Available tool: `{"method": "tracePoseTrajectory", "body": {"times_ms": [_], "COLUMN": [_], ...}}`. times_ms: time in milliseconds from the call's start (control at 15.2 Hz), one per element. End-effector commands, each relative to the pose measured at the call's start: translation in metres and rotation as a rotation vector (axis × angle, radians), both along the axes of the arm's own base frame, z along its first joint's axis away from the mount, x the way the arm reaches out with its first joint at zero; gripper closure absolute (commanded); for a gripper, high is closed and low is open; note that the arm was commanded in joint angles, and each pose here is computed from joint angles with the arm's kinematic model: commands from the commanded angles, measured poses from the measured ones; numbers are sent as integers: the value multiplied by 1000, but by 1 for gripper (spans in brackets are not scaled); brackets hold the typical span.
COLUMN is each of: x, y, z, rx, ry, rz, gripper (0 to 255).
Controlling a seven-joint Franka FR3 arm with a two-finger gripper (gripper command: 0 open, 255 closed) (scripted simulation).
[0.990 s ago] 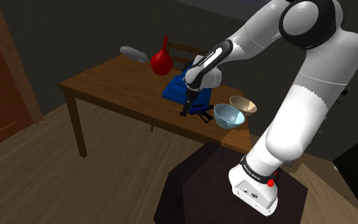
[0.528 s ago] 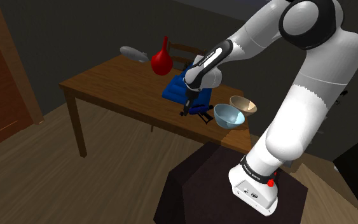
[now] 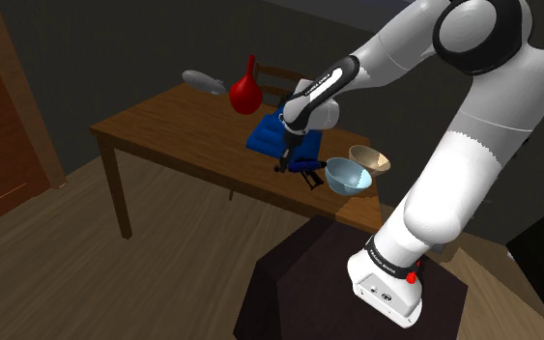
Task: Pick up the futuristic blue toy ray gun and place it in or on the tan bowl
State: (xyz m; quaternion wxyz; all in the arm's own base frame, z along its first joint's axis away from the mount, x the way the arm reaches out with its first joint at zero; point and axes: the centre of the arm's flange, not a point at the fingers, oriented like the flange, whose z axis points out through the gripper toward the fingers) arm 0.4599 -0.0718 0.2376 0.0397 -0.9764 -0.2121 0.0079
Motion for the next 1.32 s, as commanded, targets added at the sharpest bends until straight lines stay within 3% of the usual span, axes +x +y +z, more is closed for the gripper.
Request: {"method": "tracePoseTrajectory", "body": {"times_ms": [0, 1254], "x": [-1, -1], "y": [-1, -1], "z": [11, 111], "rx": [0, 0], "ry": [0, 0], "rz": [0, 0], "gripper": [255, 255]}}
